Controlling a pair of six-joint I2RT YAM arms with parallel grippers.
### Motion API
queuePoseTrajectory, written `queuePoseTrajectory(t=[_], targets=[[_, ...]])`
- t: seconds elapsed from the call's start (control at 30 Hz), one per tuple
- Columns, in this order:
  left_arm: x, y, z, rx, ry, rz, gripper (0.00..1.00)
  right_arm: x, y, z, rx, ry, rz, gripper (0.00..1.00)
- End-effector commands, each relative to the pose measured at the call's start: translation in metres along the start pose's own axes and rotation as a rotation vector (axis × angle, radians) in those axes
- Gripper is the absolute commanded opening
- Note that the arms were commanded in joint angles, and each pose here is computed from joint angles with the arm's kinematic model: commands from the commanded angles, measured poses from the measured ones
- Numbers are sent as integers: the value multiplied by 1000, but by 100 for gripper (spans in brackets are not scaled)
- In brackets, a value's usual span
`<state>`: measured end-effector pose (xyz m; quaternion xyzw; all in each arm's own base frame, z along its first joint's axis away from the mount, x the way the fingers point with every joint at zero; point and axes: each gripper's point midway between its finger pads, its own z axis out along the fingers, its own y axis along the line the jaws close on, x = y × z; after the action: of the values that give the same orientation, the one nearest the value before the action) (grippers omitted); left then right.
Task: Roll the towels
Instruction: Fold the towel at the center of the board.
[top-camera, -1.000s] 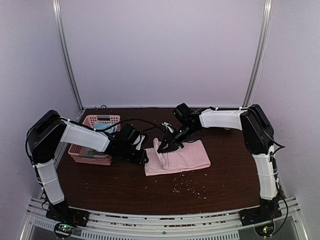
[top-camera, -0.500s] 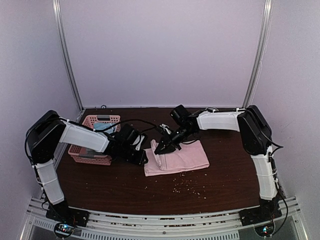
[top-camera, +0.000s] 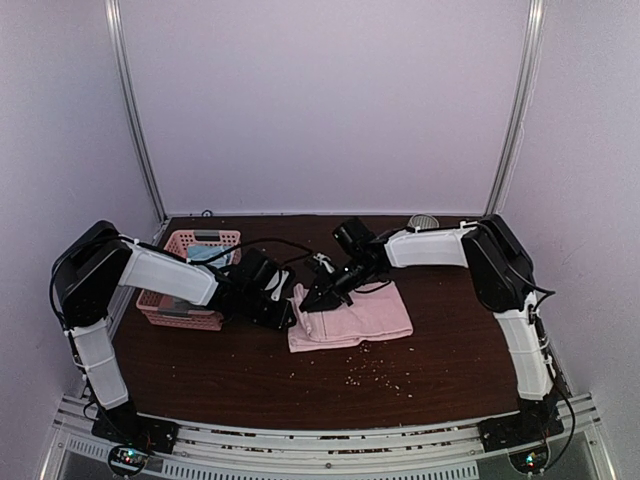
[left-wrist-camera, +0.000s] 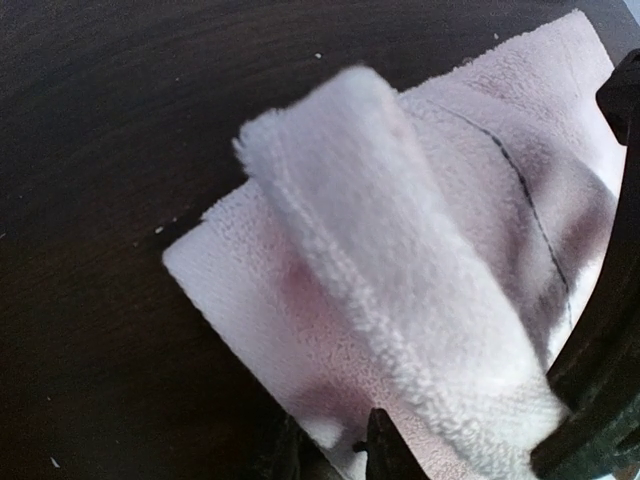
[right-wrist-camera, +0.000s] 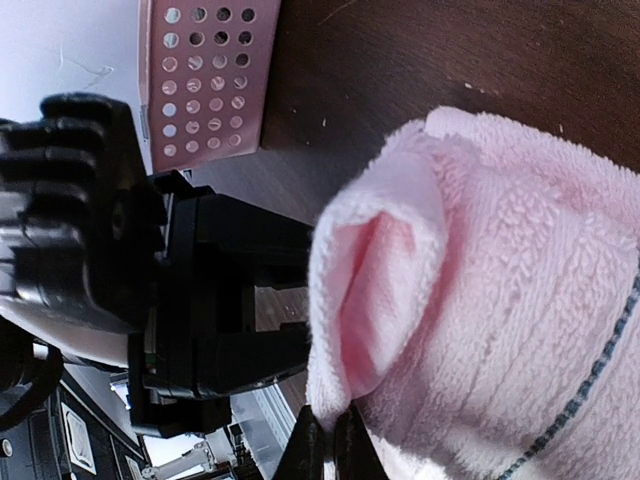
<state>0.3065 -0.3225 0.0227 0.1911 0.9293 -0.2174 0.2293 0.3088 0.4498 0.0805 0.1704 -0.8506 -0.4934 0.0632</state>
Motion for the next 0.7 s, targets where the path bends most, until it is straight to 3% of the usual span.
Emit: queuePoseTrajectory(t=[0.0, 0.23, 0.47, 0.67], targets=[[3, 0, 0, 3, -2, 1, 23, -7, 11, 10, -44, -6, -10, 0], [-3, 3, -9, -23, -25, 3, 23, -3, -6, 19, -24, 8, 13, 0], [-27, 14, -57, -132, -141, 0, 27, -1, -16, 24, -11, 20, 10, 0], [-39, 15, -77, -160, -194, -6, 28, -2, -7, 23, -41, 29, -9, 22]])
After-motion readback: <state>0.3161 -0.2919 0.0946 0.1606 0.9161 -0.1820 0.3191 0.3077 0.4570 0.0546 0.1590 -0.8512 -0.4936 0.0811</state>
